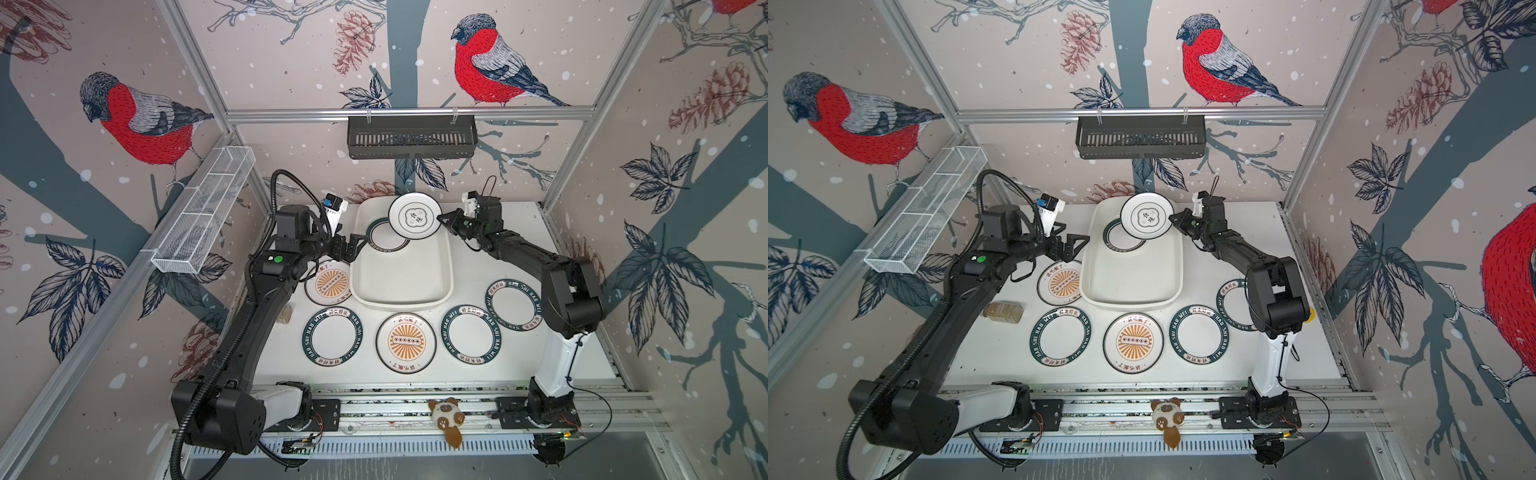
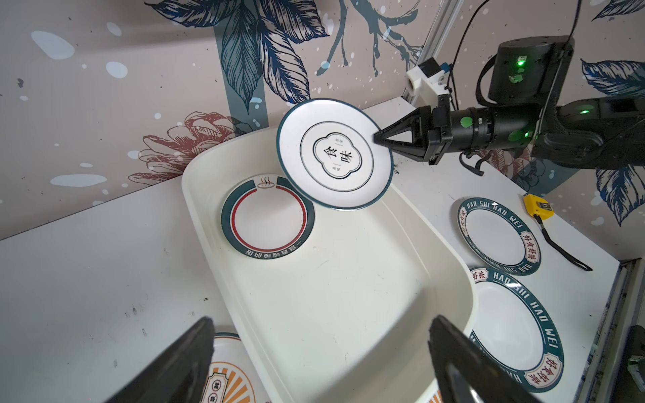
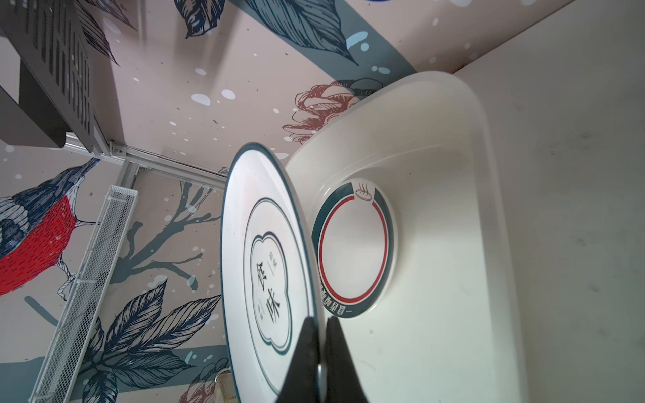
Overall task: Place the plates into the plastic bin on the countertop
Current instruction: Place the plate in the plastic bin.
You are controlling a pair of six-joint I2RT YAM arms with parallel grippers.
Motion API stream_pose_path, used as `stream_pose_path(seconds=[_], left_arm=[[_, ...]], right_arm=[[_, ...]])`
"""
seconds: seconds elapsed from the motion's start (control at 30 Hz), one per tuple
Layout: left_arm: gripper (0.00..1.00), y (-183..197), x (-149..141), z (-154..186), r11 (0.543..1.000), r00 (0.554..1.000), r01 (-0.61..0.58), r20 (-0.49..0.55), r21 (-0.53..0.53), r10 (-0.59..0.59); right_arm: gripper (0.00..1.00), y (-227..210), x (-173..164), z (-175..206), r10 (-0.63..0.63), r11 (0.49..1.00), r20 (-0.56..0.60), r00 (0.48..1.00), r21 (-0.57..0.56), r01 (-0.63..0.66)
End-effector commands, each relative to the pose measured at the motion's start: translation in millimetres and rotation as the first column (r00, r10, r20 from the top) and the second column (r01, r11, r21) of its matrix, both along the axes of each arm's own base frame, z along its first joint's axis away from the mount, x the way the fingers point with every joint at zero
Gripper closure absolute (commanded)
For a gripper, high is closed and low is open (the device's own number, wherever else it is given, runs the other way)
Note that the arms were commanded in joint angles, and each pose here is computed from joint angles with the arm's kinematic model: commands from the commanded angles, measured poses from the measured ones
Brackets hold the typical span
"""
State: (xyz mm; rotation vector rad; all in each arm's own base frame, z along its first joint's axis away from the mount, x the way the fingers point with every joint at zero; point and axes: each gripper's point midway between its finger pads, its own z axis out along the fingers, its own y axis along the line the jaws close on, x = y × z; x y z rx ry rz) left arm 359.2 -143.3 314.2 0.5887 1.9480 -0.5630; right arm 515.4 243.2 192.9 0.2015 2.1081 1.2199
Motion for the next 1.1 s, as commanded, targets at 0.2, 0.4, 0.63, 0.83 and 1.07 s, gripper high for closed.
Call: stream_pose_path(seconds=[0.2,0.4,0.63,0.83,1.07], left_arm=[[0.05,-5,-3,11,0.999,0.998,0.036,0.044,-0.011,-0.035],[0.05,-6,-4,11,0.999,0.998,0.04,0.041,-0.017,-0.039],[0.05,-7,-5,14,0.999,0.998,0.047,0.045,-0.022,-0.046],[0.04,-7,-7,14,0.998,0.998,0.053,0.046,-0.026,-0.051],[0.05,-7,-7,13,0.998,0.998,0.055,0.043,-0.028,-0.053]], right_arm=[[0.97,48,14,-14,0.029,0.999,0.027,0.999,-0.02,-0.029],[0.98,60,21,-32,0.003,1.0,0.016,1.0,-0.023,-0.003],[0.98,78,30,-55,0.005,1.0,-0.015,1.0,-0.023,-0.005],[0.98,82,38,-70,-0.012,1.0,-0.037,0.999,-0.028,0.011],[0.97,87,41,-85,-0.016,1.0,-0.065,0.998,-0.028,0.014]])
